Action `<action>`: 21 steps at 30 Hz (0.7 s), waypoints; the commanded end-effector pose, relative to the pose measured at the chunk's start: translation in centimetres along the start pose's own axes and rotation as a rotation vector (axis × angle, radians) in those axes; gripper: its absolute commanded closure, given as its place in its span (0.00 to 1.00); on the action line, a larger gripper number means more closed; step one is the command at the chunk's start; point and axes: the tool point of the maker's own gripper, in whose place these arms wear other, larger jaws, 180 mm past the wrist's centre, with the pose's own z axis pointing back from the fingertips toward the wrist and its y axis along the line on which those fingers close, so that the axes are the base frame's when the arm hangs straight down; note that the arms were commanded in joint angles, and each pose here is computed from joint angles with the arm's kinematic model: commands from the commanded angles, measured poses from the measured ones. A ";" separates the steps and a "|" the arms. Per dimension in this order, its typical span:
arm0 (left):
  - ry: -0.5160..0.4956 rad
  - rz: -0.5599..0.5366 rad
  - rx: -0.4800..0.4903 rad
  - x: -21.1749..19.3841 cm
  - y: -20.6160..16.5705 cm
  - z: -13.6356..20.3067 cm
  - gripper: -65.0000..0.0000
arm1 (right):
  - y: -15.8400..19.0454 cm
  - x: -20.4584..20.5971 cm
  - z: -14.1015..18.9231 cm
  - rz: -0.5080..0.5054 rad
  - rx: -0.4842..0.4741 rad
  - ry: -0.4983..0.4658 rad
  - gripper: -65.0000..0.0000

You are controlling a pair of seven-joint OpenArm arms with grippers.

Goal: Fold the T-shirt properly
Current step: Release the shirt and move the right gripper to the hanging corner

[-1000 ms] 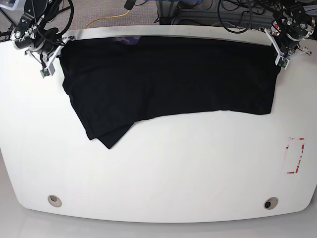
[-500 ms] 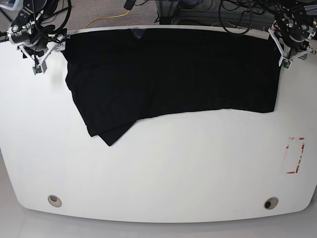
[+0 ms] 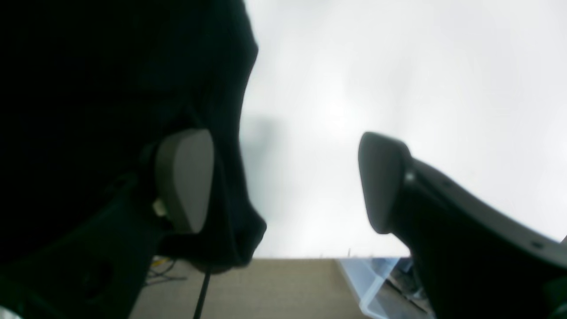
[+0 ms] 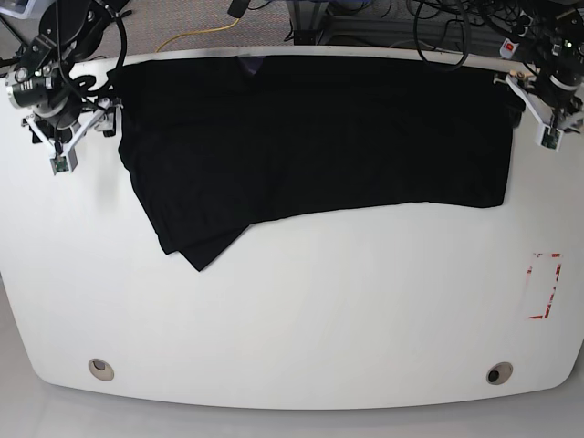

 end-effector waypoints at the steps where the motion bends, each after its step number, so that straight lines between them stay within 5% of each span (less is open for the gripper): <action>1: -0.062 -0.003 0.054 2.0 1.9 0.4 0.44 | 0.3 3.7 0.3 0.048 0.001 -0.088 0.25; 14: -0.155 0.030 0.168 7.1 5.0 -1.3 0.44 | 6.0 15.7 -3.9 0.129 0.221 -0.248 0.25; 21: -0.163 0.043 0.196 8.1 6.1 -1.9 0.44 | 7.8 20.5 -6.4 0.204 0.265 -0.252 0.25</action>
